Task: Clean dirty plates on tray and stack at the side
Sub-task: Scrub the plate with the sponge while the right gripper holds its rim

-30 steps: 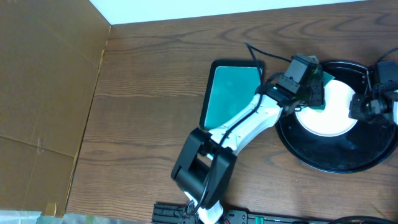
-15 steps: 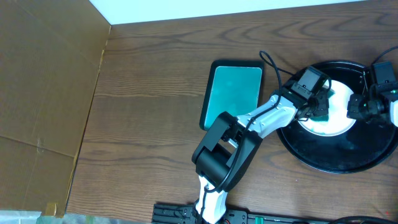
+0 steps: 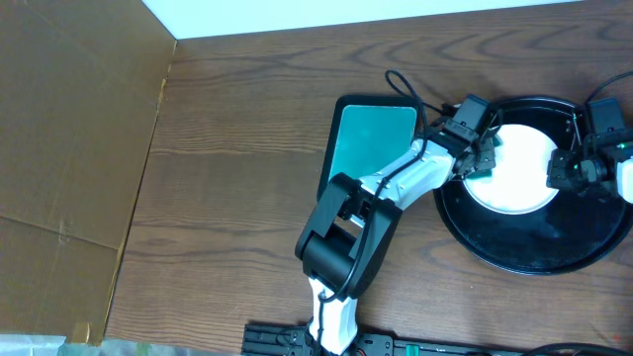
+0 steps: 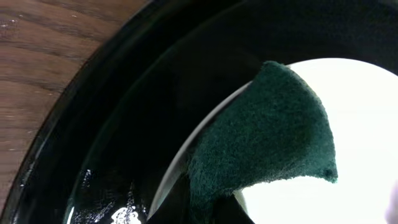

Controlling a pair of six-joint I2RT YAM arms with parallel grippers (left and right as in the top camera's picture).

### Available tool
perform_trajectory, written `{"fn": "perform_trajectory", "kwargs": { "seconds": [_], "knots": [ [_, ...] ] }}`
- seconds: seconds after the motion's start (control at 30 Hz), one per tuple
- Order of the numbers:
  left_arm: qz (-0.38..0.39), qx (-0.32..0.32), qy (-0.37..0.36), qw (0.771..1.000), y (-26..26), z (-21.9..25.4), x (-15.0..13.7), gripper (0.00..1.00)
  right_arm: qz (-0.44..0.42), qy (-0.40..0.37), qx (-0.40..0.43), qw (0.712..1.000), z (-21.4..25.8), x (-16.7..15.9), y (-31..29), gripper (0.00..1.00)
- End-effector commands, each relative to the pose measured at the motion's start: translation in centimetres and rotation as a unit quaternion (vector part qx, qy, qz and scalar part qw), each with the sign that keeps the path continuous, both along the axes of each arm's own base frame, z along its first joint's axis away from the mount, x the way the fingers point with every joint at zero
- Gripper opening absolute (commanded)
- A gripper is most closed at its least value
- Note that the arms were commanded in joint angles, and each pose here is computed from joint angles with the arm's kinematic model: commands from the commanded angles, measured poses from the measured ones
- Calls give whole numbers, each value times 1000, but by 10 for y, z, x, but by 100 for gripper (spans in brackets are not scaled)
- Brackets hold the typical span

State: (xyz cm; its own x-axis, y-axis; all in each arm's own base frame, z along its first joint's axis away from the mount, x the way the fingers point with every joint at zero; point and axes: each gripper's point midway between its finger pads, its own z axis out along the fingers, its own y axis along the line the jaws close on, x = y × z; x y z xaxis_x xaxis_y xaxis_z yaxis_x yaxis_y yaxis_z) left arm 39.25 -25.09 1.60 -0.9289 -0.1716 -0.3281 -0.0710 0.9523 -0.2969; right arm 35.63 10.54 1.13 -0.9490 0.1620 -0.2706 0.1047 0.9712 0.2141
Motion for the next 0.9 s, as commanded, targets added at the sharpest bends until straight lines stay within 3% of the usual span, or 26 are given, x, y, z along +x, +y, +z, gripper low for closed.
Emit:
{"fn": "perform_trajectory", "kwargs": {
  "seconds": [0.0,0.13,0.4,0.6,0.73,0.87],
  "knots": [
    [-5,-64,-14,998,-2,34,11,7,0,-1,-23,1000,-1,1,-9,1],
    [-29,-186,-14,982,-39,78,6,8,0,-2,-23,1000,-1,2,-9,1],
    [-31,-193,18,981,-60,62,-11,8,0,-2,-23,1000,-1,2,-9,1],
    [-95,-133,37,986,-65,23,-34,7,0,-1,-23,1000,-1,1,-9,1],
    [-31,-29,20,999,-17,1,-16,7,0,-1,-23,1000,-1,2,-9,1],
    [-12,67,-5,998,26,-6,-3,7,0,-1,-23,1000,-1,1,-9,1]
  ]
}}
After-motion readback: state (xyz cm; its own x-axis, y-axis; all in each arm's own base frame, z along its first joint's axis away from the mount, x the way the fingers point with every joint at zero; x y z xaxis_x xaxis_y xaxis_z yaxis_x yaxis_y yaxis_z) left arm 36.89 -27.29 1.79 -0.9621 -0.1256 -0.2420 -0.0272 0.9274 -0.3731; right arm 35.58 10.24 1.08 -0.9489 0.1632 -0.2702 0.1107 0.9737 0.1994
